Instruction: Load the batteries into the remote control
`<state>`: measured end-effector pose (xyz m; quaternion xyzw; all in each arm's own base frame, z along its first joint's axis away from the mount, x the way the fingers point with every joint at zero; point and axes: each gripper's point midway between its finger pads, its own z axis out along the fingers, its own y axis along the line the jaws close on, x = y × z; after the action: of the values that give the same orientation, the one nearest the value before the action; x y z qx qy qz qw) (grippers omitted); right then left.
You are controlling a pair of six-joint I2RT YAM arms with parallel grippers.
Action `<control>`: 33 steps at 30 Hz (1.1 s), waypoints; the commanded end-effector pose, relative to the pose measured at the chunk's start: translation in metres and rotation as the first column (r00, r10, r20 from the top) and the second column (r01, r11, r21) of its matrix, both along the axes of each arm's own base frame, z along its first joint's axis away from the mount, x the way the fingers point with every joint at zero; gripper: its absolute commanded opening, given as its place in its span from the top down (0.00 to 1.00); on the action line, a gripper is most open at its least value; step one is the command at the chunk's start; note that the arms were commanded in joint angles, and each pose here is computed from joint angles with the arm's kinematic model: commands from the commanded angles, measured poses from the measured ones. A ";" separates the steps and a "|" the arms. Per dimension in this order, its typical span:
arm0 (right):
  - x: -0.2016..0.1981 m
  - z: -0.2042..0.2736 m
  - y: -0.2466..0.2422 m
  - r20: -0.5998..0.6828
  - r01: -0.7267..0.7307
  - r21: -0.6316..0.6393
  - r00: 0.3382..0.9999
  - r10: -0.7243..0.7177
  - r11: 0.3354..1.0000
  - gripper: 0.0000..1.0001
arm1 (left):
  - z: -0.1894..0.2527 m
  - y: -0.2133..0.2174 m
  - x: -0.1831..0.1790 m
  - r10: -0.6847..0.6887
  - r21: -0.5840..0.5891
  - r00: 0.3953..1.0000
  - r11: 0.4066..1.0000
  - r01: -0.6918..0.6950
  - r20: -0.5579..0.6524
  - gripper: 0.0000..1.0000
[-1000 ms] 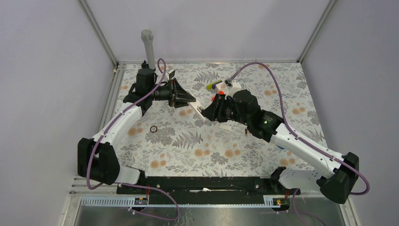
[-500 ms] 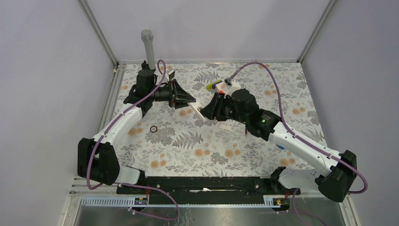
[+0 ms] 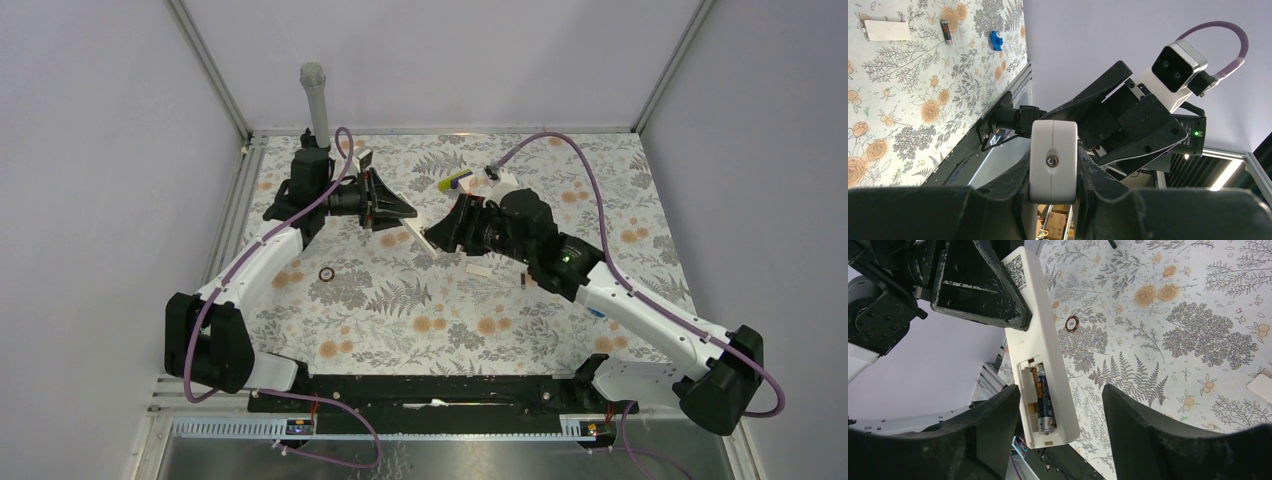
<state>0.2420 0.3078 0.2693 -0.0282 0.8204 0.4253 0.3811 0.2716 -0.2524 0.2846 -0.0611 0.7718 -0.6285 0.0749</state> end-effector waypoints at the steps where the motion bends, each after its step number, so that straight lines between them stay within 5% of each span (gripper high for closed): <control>1: -0.003 0.022 -0.001 0.050 -0.016 0.080 0.999 0.012 0.997 0.28 | 0.009 0.001 0.006 0.017 -0.011 0.998 1.000 -0.016 0.061 1.00; 6: 0.005 0.029 -0.017 -0.012 0.112 0.189 0.994 -0.112 0.975 0.03 | 0.013 0.001 0.009 0.036 -0.041 0.999 0.999 -0.034 0.038 1.00; 12: 0.006 0.041 -0.013 -0.107 0.127 0.396 0.990 -0.091 0.910 0.01 | 0.021 0.004 0.013 0.078 -0.079 0.997 0.994 -0.078 0.000 1.00; 23: 0.001 0.070 -0.004 -0.068 0.036 0.638 0.998 0.010 0.769 0.16 | 0.032 0.004 0.021 0.127 -0.185 0.987 0.972 -0.143 -0.095 1.00; 33: 0.008 0.061 -0.011 -0.128 0.083 0.671 0.992 0.005 0.737 0.33 | 0.032 0.004 0.022 0.128 -0.203 0.985 0.968 -0.149 -0.114 1.00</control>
<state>0.2495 0.3014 0.3119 0.1510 0.6654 0.6558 0.3229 0.2931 -0.2507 0.2958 -0.1770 0.7141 -0.6760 0.0408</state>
